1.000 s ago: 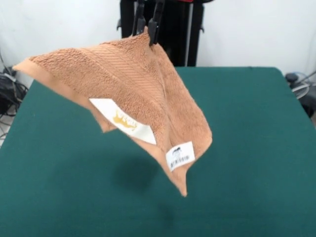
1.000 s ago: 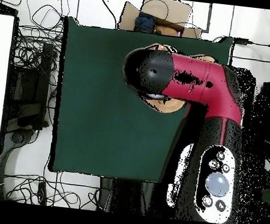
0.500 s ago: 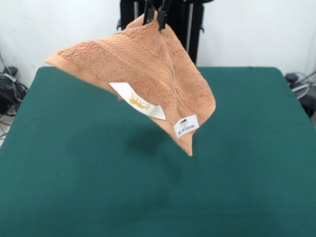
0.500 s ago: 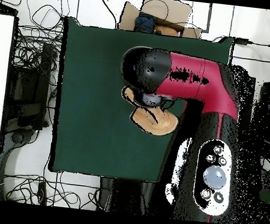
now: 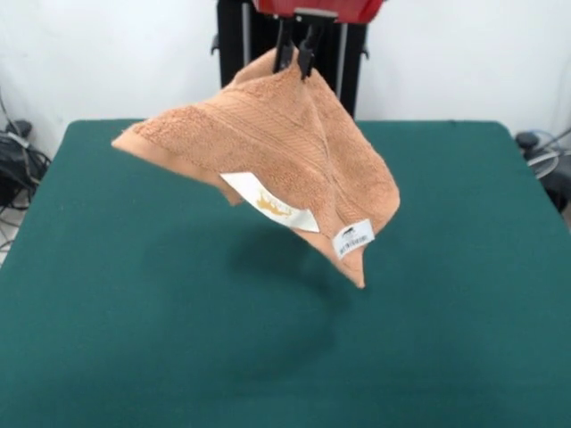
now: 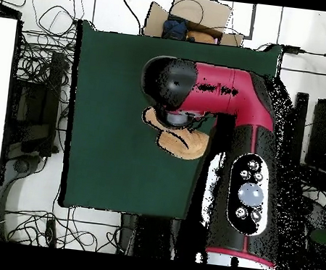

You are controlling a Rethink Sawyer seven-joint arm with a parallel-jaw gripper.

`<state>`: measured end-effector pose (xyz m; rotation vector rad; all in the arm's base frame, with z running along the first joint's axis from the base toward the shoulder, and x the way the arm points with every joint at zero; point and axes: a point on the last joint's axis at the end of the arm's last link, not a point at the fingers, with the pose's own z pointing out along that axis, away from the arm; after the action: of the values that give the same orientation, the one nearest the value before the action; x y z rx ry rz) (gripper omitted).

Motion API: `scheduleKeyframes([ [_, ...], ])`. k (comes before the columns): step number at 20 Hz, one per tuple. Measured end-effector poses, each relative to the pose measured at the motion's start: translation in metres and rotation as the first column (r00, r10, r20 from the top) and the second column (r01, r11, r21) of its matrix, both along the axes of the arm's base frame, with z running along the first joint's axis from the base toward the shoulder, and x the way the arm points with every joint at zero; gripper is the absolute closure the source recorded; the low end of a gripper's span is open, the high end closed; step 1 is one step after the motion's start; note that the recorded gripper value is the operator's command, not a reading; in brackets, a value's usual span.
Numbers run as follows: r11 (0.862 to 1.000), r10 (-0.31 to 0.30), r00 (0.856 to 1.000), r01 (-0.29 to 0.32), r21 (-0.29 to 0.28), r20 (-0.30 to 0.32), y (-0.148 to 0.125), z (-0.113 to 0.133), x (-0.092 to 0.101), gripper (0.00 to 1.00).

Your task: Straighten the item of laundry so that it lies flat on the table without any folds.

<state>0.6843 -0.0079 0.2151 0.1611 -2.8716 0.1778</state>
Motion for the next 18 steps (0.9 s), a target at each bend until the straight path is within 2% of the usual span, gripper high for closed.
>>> scheduleKeyframes([
  [9,1.000,0.006,0.999,-0.005,0.027,-0.033,0.002,-0.024,-0.001,1.00],
  [18,0.999,-0.016,0.997,0.019,0.047,-0.071,-0.014,-0.049,-0.005,1.00],
])
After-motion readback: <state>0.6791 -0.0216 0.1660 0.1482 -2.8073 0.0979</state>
